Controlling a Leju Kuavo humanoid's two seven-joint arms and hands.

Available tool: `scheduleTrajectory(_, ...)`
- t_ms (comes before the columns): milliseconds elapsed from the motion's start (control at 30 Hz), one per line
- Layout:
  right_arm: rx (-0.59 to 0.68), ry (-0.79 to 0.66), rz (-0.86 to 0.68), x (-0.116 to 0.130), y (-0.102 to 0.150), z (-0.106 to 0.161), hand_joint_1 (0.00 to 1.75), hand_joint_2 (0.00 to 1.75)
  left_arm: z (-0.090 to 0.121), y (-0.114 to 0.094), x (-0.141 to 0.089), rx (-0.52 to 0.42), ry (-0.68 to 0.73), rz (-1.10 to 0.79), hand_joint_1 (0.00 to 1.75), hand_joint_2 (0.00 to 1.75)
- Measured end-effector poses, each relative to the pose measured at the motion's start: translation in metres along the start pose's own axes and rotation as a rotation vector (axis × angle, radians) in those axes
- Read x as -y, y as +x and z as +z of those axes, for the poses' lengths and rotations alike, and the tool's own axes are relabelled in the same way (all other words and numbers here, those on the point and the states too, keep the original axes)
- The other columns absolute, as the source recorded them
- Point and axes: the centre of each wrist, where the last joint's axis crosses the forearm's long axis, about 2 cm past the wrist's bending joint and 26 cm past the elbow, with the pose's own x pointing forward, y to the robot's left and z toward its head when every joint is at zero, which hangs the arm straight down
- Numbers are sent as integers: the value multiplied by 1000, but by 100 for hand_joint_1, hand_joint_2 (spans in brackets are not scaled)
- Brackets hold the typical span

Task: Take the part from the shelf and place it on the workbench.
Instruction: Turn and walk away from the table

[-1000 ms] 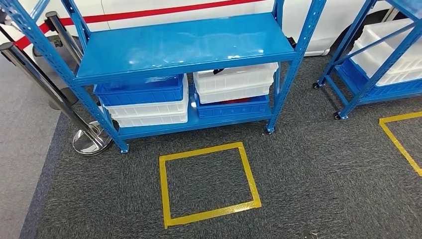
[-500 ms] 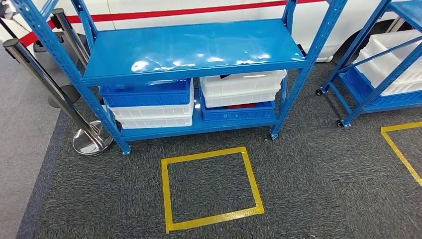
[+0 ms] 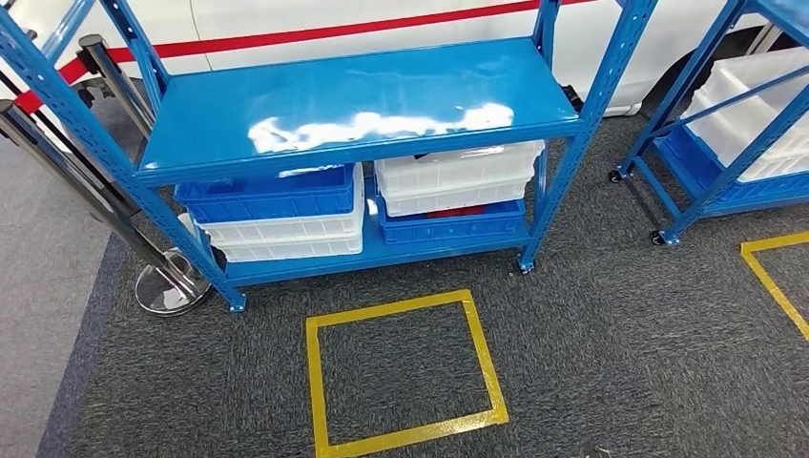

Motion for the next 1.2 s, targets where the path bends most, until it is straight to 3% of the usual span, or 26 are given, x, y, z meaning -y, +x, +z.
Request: scheduleTrajectory(1200,8,8,6,-2,4,-1,0,0,1,-2,-1,-7,11,10,0,0)
